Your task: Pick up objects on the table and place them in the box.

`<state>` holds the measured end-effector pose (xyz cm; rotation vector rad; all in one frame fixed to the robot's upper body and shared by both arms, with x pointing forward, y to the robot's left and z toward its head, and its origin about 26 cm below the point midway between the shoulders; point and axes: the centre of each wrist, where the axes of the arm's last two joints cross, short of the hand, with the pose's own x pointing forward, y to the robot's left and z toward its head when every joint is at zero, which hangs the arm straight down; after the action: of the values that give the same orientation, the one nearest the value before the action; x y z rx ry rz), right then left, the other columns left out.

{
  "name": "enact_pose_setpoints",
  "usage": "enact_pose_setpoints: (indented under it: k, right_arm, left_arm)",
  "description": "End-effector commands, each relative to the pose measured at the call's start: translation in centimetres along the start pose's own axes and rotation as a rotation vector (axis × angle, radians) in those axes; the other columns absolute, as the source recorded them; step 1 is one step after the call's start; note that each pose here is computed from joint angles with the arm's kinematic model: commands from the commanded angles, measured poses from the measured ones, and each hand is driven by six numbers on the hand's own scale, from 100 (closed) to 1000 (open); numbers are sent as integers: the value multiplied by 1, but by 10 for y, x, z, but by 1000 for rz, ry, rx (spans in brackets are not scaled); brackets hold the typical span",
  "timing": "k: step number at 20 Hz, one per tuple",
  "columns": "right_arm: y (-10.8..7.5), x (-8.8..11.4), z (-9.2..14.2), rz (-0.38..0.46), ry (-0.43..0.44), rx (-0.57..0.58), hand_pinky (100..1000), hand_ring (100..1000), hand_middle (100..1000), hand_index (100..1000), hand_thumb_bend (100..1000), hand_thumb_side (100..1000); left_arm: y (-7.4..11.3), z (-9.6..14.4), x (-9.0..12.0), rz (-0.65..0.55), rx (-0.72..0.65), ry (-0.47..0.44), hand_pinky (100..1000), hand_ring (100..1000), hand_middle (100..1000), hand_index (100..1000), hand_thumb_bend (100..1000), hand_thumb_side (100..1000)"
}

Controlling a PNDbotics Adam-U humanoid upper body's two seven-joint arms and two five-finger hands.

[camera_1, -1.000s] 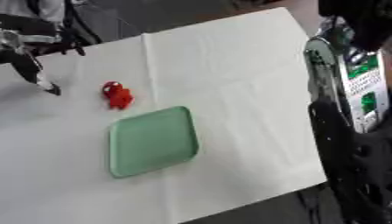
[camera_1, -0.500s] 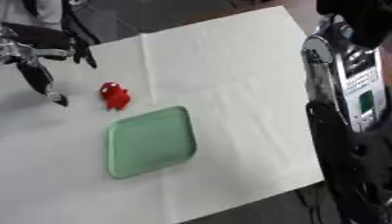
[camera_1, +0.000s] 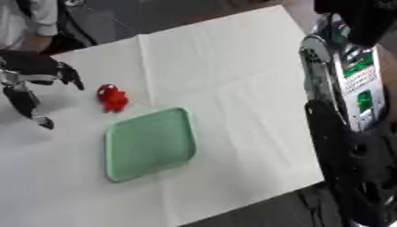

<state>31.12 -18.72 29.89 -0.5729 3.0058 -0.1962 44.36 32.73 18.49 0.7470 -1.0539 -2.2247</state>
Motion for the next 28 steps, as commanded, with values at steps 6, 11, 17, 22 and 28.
enact_pose_setpoints:
  k: [6,11,17,22,28]
  right_arm:
    - [3,1,-9,-8,-35,6,231,374,419,485,100,358]
    - [5,1,-12,-21,-44,1,231,374,419,485,100,360]
    - [9,0,-16,-39,-59,-3,231,375,420,485,100,361]
    - [12,-1,-17,-49,-66,-8,231,376,422,485,102,361]
    - [14,-2,-19,-59,-74,-17,231,378,423,485,104,363]
  left_arm:
    - [9,3,-16,-154,-96,15,748,760,849,890,939,251]
    - [4,-8,-21,-158,-45,74,755,768,861,908,834,286]
    - [13,-16,-21,-169,55,125,755,767,863,908,896,270]
    - [23,-20,-20,-196,120,156,758,770,868,908,868,273]
    - [24,-25,-18,-200,144,167,761,785,890,915,810,266]
